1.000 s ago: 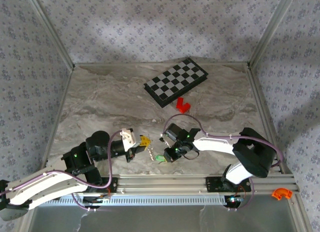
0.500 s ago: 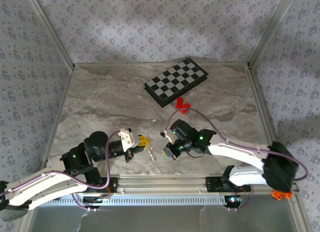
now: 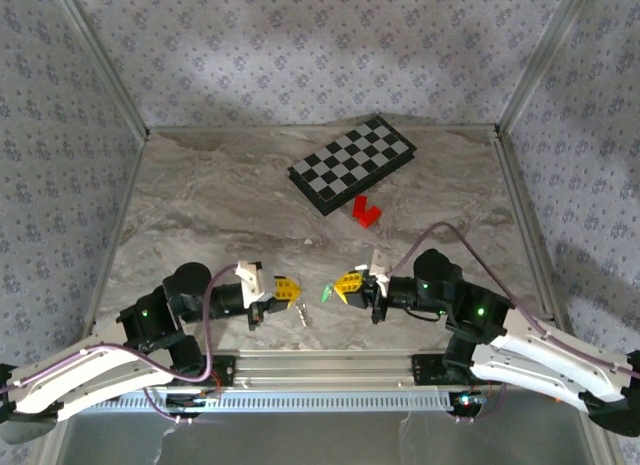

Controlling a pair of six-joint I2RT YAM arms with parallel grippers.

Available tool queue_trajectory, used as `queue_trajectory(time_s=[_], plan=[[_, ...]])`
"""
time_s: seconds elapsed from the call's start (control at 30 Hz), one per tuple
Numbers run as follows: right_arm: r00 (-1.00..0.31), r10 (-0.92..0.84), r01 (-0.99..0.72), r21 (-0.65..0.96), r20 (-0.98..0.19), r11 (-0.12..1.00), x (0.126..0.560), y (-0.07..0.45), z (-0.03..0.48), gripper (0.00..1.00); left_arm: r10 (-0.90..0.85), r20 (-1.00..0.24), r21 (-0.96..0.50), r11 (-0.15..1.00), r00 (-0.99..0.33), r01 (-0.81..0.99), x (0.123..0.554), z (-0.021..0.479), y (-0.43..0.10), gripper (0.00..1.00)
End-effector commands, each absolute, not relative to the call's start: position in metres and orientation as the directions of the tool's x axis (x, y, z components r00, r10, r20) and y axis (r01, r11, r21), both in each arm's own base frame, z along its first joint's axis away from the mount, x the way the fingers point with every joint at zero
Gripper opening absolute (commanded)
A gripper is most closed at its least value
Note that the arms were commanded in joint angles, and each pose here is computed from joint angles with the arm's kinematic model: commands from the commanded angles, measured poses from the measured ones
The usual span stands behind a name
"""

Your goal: Put the keys on the keyring

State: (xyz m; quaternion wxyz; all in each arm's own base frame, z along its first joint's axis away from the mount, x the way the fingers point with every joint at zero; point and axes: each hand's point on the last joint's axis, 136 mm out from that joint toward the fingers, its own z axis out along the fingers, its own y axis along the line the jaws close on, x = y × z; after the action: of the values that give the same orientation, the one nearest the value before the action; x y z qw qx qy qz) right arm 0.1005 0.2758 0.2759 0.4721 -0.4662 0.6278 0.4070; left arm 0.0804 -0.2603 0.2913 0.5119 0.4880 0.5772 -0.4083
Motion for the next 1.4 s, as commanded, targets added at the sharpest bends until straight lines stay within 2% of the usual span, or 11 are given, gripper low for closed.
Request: queue_trajectory(time_s=[0.0,0.33,0.73,1.37], plan=[[-0.011,-0.193,-0.989,-0.018,-0.981,0.149,0.087,0.276,0.295,0.00,-0.010,-0.997,0.074,0.100,0.075,0.992,0.060,0.346,-0.257,0.00],[-0.001,-0.173,-0.990,-0.024,-0.985,0.142,0.085,0.276,0.313,0.00,-0.001,-0.997,0.076,0.066,0.077,0.995,0.061,0.348,-0.270,0.00],[-0.051,-0.188,-0.987,0.020,-0.981,0.160,0.086,0.281,0.313,0.00,0.016,-0.997,0.080,0.095,0.079,0.992,0.072,0.341,-0.281,0.00],[-0.041,-0.173,-0.987,0.013,-0.984,0.158,0.084,0.284,0.317,0.00,0.041,-0.996,0.078,0.123,0.073,0.989,0.080,0.334,-0.287,0.00]])
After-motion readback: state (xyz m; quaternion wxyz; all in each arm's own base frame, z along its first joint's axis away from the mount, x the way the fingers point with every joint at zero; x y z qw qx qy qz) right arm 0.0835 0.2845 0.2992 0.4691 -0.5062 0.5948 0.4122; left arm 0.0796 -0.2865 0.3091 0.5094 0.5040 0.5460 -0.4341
